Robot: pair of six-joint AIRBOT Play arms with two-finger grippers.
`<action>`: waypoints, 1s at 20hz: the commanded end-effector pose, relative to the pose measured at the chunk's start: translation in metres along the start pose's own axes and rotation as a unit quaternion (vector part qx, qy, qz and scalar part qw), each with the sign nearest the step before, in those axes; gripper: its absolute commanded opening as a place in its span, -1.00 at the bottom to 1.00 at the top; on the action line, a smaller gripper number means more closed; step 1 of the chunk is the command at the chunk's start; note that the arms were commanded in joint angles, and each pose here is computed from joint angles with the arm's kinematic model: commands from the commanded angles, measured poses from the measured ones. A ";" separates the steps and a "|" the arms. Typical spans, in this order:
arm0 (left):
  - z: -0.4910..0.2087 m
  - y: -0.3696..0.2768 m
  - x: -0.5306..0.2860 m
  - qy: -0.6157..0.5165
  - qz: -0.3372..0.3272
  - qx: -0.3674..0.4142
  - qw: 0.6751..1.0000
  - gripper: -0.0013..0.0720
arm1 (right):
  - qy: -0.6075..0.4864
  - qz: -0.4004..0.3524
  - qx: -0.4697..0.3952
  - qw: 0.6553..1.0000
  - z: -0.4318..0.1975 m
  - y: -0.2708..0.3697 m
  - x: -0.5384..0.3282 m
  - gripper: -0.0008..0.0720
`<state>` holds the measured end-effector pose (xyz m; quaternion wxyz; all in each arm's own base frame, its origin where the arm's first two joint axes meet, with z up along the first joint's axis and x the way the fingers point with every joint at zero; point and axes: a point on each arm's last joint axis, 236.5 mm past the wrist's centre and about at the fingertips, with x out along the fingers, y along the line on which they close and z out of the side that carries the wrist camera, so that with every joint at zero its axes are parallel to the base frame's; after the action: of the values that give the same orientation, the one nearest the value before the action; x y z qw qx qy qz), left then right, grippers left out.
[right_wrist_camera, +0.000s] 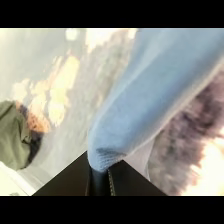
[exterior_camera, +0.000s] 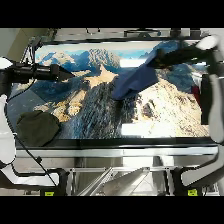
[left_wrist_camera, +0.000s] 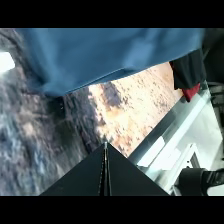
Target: Fold the shirts.
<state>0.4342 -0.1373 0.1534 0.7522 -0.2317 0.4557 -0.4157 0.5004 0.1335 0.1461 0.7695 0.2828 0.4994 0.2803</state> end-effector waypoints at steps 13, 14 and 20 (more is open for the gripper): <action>-0.047 0.016 0.031 0.055 -0.022 -0.088 0.994 -0.94 | -0.314 -0.155 0.049 0.935 0.011 -0.120 -0.294 -0.93; -0.047 0.014 0.034 0.056 -0.022 -0.085 0.995 -0.94 | -0.343 -0.146 0.041 0.927 0.032 -0.129 -0.300 -0.93; -0.036 0.009 0.055 0.037 -0.010 -0.069 0.997 -0.94 | -0.459 -0.097 -0.032 0.883 0.130 -0.101 -0.372 -0.93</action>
<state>0.4113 -0.1694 0.1035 0.7007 -0.2748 0.5184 -0.4059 0.4902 -0.2002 0.3003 0.9315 0.3099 0.1815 0.0577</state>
